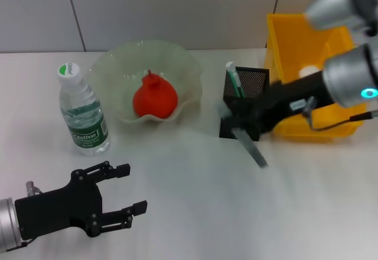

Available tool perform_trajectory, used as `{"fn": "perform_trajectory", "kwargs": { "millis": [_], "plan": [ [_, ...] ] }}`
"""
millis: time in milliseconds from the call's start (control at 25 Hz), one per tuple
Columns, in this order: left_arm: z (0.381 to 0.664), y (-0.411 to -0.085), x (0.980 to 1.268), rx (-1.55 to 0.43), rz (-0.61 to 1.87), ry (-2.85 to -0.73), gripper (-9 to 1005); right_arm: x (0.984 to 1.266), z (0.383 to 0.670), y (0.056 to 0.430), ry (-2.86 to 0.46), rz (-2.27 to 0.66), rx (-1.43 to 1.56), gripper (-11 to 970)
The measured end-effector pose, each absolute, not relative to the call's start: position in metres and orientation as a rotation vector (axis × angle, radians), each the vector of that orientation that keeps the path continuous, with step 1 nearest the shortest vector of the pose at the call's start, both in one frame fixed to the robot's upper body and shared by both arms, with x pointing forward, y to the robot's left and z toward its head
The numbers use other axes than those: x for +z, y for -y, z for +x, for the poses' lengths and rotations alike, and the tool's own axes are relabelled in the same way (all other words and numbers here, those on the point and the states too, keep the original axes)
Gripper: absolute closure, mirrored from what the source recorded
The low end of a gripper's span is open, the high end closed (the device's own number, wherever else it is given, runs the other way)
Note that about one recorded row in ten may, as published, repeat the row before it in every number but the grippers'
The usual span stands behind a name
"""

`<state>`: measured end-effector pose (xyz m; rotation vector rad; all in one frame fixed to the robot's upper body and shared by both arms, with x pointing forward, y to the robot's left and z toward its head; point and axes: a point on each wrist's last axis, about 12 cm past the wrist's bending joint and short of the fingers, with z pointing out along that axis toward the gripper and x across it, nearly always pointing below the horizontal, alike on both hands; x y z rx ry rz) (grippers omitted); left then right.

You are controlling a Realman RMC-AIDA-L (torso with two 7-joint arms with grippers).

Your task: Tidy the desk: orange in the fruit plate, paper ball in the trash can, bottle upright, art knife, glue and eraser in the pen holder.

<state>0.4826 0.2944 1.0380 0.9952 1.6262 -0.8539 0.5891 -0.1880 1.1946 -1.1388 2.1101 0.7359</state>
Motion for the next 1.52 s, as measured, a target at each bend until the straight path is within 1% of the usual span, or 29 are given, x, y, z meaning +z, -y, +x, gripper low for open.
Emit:
{"fn": "perform_trajectory", "kwargs": {
  "millis": [80, 120, 280, 480, 760, 800, 1120, 1520],
  "plan": [
    [0.482, -0.294, 1.038, -0.855, 0.994, -1.626, 183, 1.194, 0.586, 0.204, -1.925, -1.074, 0.783, 819],
    [0.482, -0.293, 1.038, -0.856, 0.994, -1.625, 183, 1.194, 0.586, 0.204, -1.925, -1.074, 0.783, 820],
    [0.482, -0.293, 1.038, -0.861, 0.992, -1.626, 183, 1.185, 0.587, 0.225, -1.773, -0.973, 0.789, 821],
    [0.482, -0.292, 1.038, -0.862, 0.991, -1.627, 183, 1.170, 0.595, 0.256, -1.652, -0.749, 0.824, 823],
    [0.481, -0.292, 1.037, -0.864, 0.989, -1.626, 183, 1.157, 0.607, 0.258, -1.664, -0.663, 0.784, 824],
    [0.481, -0.291, 1.036, -0.865, 0.989, -1.627, 183, 1.150, 0.611, 0.254, -1.677, -0.655, 0.768, 824],
    [0.481, -0.291, 1.036, -0.865, 0.988, -1.627, 184, 1.132, 0.620, 0.242, -1.704, -0.657, 0.731, 826],
    [0.481, -0.291, 1.036, -0.864, 0.989, -1.627, 184, 1.124, 0.622, 0.238, -1.718, -0.658, 0.712, 710]
  ]
}}
